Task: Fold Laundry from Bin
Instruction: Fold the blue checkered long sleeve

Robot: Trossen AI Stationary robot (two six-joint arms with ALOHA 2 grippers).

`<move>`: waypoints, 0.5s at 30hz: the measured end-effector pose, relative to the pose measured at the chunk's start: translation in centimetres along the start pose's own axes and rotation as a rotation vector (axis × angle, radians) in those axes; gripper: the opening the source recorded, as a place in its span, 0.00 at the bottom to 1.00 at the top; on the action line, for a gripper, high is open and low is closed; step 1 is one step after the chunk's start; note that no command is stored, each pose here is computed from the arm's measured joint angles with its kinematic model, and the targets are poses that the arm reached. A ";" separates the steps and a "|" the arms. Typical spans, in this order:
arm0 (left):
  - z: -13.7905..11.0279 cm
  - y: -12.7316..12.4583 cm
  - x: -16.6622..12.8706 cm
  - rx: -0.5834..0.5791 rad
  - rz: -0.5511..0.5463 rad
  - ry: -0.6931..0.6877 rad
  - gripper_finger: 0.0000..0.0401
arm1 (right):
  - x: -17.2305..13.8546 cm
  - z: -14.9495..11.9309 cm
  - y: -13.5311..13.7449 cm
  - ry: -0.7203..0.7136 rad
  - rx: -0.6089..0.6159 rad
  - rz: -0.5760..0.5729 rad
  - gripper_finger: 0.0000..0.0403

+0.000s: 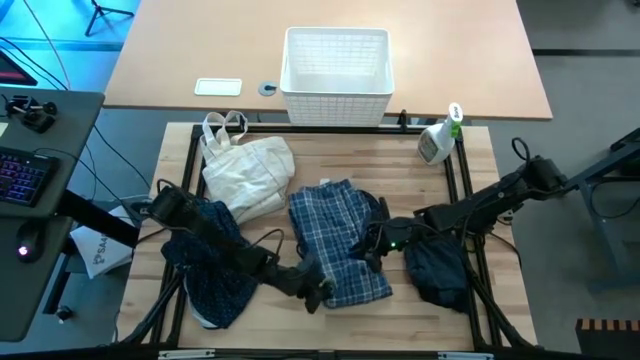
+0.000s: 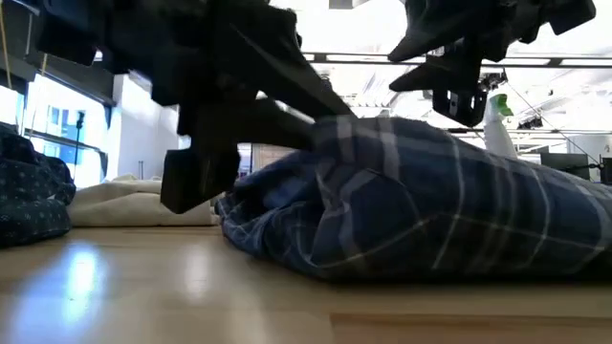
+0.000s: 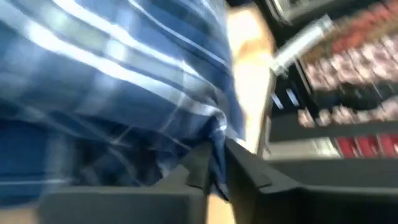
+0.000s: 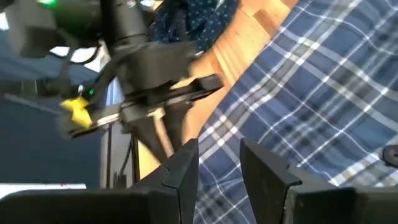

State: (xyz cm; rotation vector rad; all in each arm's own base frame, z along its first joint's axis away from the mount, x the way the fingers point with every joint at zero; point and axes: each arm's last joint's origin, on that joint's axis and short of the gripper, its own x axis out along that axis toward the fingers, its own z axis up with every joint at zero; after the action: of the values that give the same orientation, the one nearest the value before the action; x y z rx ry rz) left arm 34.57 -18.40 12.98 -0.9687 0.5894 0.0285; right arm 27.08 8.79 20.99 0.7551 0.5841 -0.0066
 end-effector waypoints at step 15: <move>-2.4 -1.1 -1.8 0.153 -0.040 0.332 0.00 | 7.2 -2.3 -7.3 0.000 0.286 -0.346 0.05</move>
State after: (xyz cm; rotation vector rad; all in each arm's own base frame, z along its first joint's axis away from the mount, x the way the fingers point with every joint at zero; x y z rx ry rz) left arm 32.22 -20.45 13.65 -0.8411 0.8641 -0.2144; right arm 30.43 6.32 11.31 0.9218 0.7172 -0.4167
